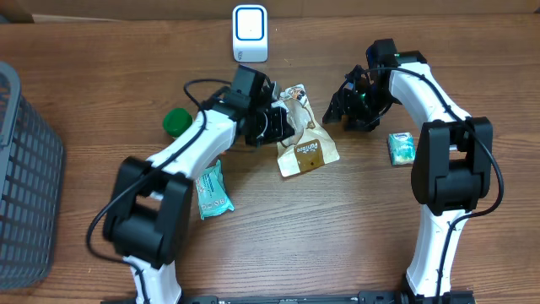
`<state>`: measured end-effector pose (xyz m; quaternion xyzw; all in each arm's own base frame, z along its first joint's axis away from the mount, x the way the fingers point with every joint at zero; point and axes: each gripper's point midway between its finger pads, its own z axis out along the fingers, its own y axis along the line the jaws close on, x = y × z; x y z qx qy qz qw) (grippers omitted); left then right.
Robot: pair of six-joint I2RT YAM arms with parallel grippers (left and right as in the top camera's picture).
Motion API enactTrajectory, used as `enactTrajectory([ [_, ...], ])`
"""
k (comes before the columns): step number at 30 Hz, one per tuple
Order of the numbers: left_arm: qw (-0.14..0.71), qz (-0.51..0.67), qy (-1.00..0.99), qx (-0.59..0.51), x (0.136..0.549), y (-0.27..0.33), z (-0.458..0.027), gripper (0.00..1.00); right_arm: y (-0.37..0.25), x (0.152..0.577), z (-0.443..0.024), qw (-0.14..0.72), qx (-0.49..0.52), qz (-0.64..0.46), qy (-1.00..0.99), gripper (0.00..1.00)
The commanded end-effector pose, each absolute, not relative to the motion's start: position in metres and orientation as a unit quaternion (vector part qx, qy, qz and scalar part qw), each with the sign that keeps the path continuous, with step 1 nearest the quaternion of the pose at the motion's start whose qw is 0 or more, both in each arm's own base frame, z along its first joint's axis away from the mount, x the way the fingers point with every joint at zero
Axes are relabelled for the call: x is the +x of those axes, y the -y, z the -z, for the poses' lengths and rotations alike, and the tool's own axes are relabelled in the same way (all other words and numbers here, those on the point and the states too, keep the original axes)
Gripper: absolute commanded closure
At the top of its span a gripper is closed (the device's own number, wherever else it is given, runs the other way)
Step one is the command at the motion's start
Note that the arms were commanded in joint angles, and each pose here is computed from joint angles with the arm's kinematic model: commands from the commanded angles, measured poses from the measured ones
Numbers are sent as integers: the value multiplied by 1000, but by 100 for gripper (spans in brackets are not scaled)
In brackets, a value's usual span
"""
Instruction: Scan the item barcode
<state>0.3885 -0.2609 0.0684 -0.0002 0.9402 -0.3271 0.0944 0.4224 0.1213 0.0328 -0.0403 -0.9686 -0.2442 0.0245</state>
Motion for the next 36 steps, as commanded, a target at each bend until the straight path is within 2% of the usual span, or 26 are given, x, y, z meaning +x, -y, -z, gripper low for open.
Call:
enactTrajectory([
  [1, 56, 313, -947, -38, 384, 262, -34, 96, -124, 421, -34, 24, -36, 250, 967, 34],
  [13, 0, 253, -962, -105, 376, 247, 40, 96, -127, 421, -36, 25, -31, 261, 964, 34],
  [17, -17, 244, -963, -113, 371, 245, 58, 96, -131, 418, -33, 26, -21, 271, 962, 37],
  [26, -28, 242, -962, -124, 368, 242, 63, 96, -147, 405, -6, 24, -10, 316, 948, 42],
  [30, -28, 242, -962, -124, 368, 242, 63, 96, -165, 399, -7, 15, 24, 371, 928, 42],
  [36, -28, 242, -962, -124, 368, 242, 63, 96, -189, 386, -6, 26, 53, 390, 919, 43],
])
